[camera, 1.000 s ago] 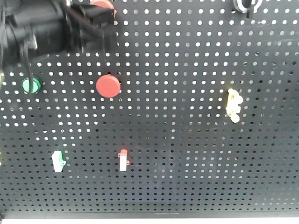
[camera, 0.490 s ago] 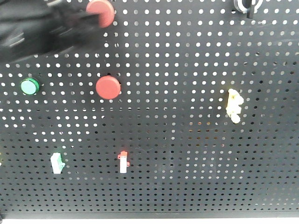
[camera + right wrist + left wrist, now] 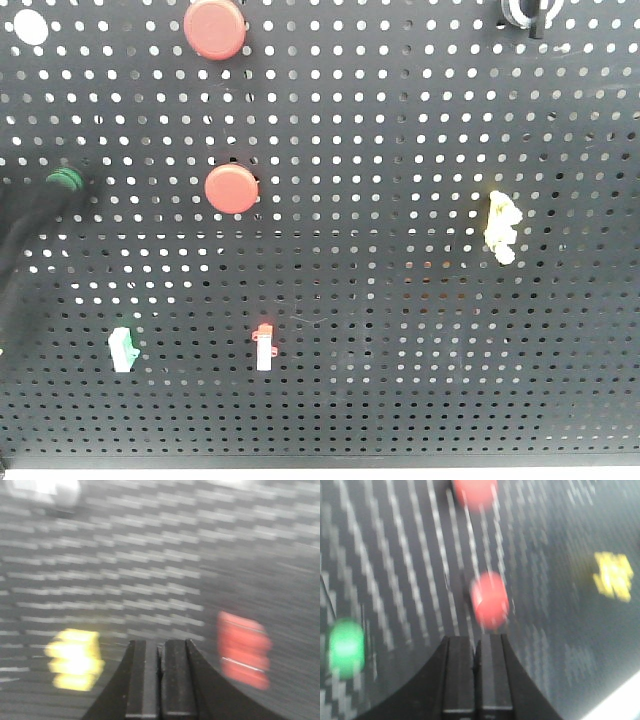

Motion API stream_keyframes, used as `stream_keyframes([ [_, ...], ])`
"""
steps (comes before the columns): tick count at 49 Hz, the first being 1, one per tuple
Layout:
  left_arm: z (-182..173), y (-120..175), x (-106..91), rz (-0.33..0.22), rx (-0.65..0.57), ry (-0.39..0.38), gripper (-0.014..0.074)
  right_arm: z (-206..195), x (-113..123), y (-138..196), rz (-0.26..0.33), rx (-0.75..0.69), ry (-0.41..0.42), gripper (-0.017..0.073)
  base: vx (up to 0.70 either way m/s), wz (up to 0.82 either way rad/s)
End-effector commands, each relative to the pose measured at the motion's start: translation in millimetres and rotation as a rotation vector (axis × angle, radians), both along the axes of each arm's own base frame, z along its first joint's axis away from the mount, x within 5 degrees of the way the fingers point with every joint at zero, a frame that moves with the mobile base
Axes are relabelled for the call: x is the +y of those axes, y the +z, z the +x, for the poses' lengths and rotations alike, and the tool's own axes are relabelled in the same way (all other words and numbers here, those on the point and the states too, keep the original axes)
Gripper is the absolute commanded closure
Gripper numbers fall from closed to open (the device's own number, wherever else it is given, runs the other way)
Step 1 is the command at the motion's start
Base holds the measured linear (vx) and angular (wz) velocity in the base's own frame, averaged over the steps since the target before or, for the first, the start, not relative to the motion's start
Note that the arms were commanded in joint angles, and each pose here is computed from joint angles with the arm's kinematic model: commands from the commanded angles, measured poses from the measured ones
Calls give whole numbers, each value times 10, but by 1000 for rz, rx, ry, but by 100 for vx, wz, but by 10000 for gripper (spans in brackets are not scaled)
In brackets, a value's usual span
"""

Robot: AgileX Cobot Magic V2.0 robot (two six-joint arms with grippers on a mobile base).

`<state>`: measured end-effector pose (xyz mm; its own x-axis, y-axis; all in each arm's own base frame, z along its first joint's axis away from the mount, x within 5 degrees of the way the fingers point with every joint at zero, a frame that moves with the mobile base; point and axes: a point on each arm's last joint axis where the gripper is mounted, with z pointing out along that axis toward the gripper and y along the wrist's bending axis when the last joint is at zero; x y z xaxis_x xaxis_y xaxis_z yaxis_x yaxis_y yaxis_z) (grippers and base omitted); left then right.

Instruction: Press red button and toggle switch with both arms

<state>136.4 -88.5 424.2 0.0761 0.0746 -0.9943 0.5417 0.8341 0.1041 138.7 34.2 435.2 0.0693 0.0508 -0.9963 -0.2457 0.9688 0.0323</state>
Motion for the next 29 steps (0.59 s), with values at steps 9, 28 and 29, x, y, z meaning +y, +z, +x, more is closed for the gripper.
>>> stream_keyframes([
  [9,-265,-30,175,-82,-112,4,592,311,432,369,11,-93,181,562,0,0],
  [28,-256,-66,168,-60,-79,2,592,779,749,905,34,-146,222,562,0,0],
  [29,-256,-67,168,-60,-78,2,592,794,757,917,32,-145,222,562,0,0],
])
